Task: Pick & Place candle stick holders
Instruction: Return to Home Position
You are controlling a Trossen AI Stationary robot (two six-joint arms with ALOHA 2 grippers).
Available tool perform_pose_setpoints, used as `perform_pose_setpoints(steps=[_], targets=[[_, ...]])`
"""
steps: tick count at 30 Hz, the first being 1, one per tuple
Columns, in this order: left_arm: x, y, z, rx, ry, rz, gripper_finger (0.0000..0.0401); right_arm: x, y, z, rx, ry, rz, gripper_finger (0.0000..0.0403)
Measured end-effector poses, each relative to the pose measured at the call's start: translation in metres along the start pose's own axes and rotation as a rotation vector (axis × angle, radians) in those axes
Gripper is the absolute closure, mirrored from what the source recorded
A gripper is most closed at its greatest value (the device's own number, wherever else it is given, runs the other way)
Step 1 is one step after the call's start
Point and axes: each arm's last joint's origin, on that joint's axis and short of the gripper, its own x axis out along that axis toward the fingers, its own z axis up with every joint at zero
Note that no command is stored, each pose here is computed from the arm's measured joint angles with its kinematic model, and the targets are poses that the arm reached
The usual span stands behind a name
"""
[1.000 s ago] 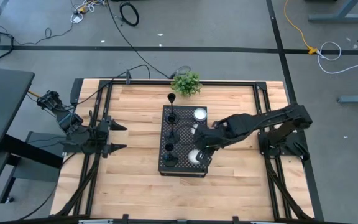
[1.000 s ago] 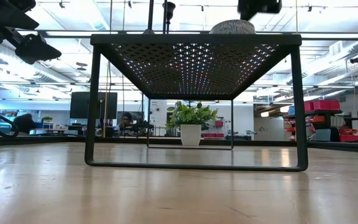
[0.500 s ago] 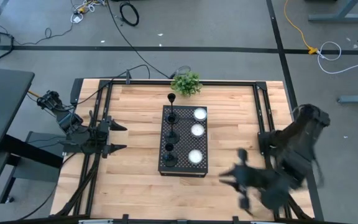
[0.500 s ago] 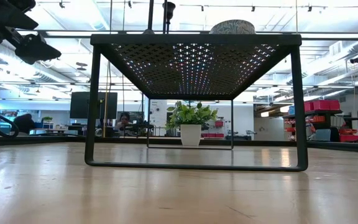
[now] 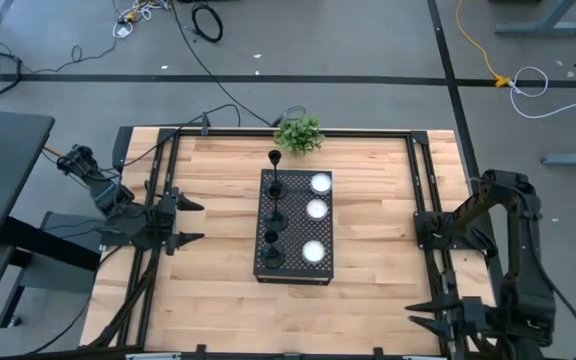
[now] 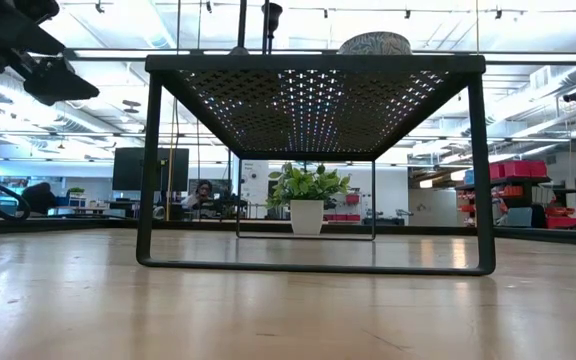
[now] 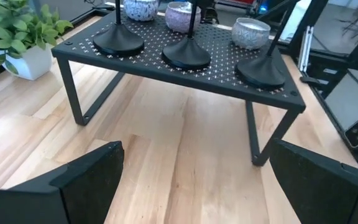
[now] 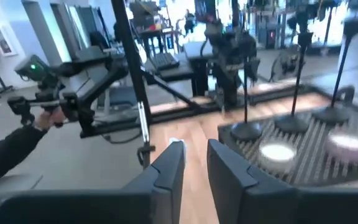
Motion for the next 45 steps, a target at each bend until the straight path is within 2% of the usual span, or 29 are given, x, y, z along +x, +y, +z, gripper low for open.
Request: perform_pose_setpoints(steps=[4, 7, 12, 17, 21, 26, 29, 34, 39, 42, 45], targets=[[0.002, -0.002, -0.001, 0.013, 0.010, 0.017, 0.0002, 0.001, -0.004, -0.012, 0.048, 0.059, 0.014, 0.0331], [0.003, -0.003, -0.001, 0.014, 0.010, 0.021, 0.0002, 0.011, -0.010, -0.014, 0.038, 0.118, -0.010, 0.0331], [0.004, -0.003, -0.002, 0.019, 0.016, 0.027, 0.0002, 0.017, -0.021, -0.007, 0.021, 0.125, -0.044, 0.0331], [0.004, -0.003, -0.002, 0.019, 0.015, 0.027, 0.0002, 0.027, -0.028, 0.004, 0.071, 0.061, -0.095, 0.0331], [0.004, -0.003, -0.002, 0.018, 0.013, 0.029, 0.0002, 0.049, -0.039, 0.005, 0.077, 0.137, -0.172, 0.0331], [0.004, -0.002, -0.001, 0.015, 0.006, 0.039, 0.0002, 0.066, -0.070, 0.004, 0.025, 0.265, -0.339, 0.0331], [0.004, -0.003, -0.002, 0.015, 0.015, 0.025, 0.0002, 0.057, -0.091, 0.011, 0.055, 0.233, -0.417, 0.0331], [0.004, -0.002, -0.003, 0.032, 0.020, 0.033, 0.0002, 0.038, -0.127, -0.002, 0.194, 0.212, -0.374, 0.0331], [0.004, -0.002, -0.002, 0.028, 0.015, 0.039, 0.0002, 0.027, -0.175, -0.034, 0.293, 0.218, -0.380, 0.0331], [0.004, -0.002, -0.002, 0.028, 0.010, 0.046, 0.0002, 0.026, -0.192, -0.051, 0.307, 0.112, -0.320, 0.0331], [0.004, -0.001, -0.002, 0.029, -0.009, 0.078, 0.0002, 0.022, -0.215, -0.070, 0.359, 0.069, -0.290, 0.0331]])
